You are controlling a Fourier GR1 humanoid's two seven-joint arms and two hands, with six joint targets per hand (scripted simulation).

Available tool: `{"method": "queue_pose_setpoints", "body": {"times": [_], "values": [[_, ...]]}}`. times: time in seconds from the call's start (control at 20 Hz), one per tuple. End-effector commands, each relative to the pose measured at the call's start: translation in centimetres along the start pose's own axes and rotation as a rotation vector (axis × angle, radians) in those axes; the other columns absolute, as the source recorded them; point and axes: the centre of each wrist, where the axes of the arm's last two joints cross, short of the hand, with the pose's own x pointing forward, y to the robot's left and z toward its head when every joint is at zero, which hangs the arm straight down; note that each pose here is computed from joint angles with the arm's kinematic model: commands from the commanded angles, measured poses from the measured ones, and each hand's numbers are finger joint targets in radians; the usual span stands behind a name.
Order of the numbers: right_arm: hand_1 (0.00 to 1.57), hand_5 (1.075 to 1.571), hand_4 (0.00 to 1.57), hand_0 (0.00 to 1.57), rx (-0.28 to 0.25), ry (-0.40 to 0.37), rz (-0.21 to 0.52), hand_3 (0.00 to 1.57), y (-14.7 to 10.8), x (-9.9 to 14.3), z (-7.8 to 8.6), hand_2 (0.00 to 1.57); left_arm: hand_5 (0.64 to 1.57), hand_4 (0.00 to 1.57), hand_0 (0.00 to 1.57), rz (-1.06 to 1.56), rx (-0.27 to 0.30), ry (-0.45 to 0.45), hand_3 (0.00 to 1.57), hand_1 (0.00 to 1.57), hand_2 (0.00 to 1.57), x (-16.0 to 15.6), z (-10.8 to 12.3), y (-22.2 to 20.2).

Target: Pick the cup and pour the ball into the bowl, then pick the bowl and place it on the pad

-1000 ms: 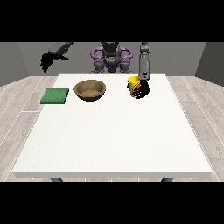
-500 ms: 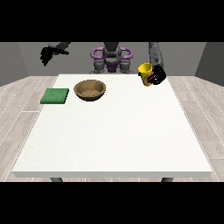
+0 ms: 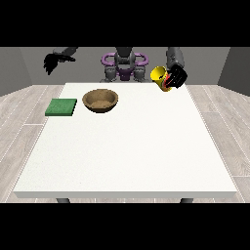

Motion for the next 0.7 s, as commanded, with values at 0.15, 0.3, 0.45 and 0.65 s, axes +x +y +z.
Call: {"method": "queue_pose_setpoints", "body": {"times": [0.15,0.3,0.45,0.65], "values": [[0.0,1.569,0.0,0.0,-0.016,0.042,0.006,0.0,-2.6,-0.9,1.0,0.0,1.267,1.51,1.49,-0.198,-0.017,-0.032,1.57,1.49,1.57,7.2,-2.0,-3.5],[0.0,1.57,0.0,0.0,-0.032,0.091,-0.015,0.0,-2.1,-1.7,1.1,0.0,1.241,1.52,1.5,-0.329,-0.076,-0.064,1.57,1.5,1.57,8.7,-1.2,-5.6],[0.0,1.57,0.0,0.0,-0.034,0.065,-0.005,0.0,-2.7,-1.5,0.5,0.0,1.207,1.57,1.56,-0.463,-0.037,-0.151,1.57,1.56,1.57,13.4,-3.0,-6.0],[0.0,1.571,0.0,0.0,-0.004,0.093,-0.019,0.0,-2.3,-1.8,0.6,0.0,1.334,1.48,1.54,-0.663,-0.084,-0.237,1.57,1.54,1.57,15.0,-2.0,-8.2]]}}
